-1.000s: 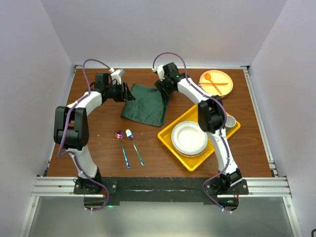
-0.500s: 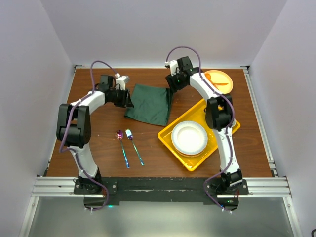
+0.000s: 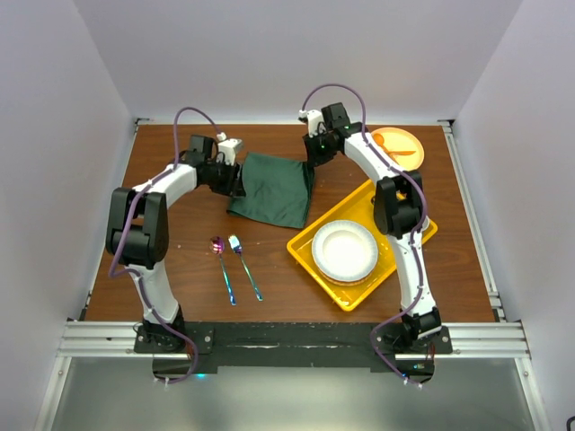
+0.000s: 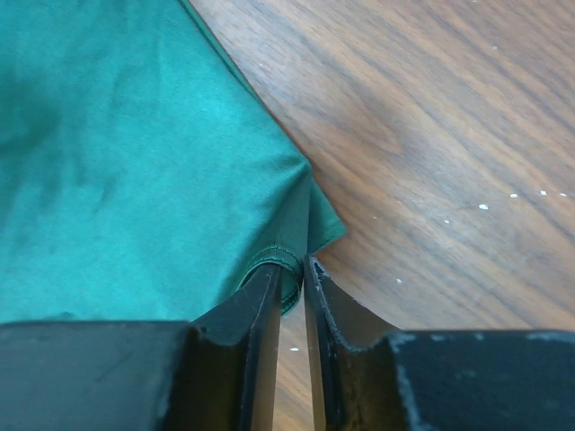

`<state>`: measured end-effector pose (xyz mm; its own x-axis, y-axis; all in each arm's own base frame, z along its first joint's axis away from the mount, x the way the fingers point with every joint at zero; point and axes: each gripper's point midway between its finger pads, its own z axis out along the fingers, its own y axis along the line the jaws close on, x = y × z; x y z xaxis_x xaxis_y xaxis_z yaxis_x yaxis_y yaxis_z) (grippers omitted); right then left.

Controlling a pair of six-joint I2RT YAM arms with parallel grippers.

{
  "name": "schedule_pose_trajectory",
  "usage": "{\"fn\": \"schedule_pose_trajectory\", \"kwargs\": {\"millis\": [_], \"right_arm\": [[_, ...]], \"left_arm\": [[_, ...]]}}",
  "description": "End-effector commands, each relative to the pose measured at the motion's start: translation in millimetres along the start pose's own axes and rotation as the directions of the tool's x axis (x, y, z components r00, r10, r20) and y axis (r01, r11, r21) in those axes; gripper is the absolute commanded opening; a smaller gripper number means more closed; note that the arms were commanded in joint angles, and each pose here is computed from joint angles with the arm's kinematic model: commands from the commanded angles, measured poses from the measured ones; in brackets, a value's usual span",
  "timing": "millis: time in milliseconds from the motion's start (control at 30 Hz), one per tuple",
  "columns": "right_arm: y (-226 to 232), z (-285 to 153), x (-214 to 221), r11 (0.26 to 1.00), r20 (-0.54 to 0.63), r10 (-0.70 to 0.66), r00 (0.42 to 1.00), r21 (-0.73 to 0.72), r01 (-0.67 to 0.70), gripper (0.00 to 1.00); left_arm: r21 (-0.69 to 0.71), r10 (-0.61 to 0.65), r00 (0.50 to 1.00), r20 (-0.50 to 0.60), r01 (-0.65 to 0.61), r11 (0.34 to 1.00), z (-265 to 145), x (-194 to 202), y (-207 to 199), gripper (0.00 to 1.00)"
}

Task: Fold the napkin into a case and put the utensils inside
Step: Fold the rectangle-folded napkin at the center of the board, then smooth out the square-folded napkin at the center of the board.

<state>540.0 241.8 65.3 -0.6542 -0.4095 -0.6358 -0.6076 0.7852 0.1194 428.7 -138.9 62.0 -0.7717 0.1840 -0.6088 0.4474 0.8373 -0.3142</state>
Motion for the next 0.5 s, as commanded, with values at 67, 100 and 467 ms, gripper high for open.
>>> {"fn": "schedule_pose_trajectory", "kwargs": {"millis": [67, 100, 467], "right_arm": [[13.8, -8.9, -33.7, 0.998, 0.106, 0.022, 0.994, -0.055, -0.017, 0.16], [13.0, -8.4, -34.2, 0.998, 0.109, 0.027, 0.994, -0.056, -0.021, 0.14], [11.0, 7.0, -30.3, 0.998, 0.116, 0.040, 0.992, -0.044, -0.035, 0.00]], "left_arm": [[-0.045, 0.086, 0.996, 0.029, -0.084, 0.995, -5.8, -12.5, 9.7, 0.54], [-0.064, 0.086, 0.996, 0.024, -0.085, 0.994, -5.9, -12.2, 13.3, 0.54], [-0.036, 0.003, 1.000, 0.021, -0.003, 0.999, 2.3, -8.4, 26.9, 0.55]]}}
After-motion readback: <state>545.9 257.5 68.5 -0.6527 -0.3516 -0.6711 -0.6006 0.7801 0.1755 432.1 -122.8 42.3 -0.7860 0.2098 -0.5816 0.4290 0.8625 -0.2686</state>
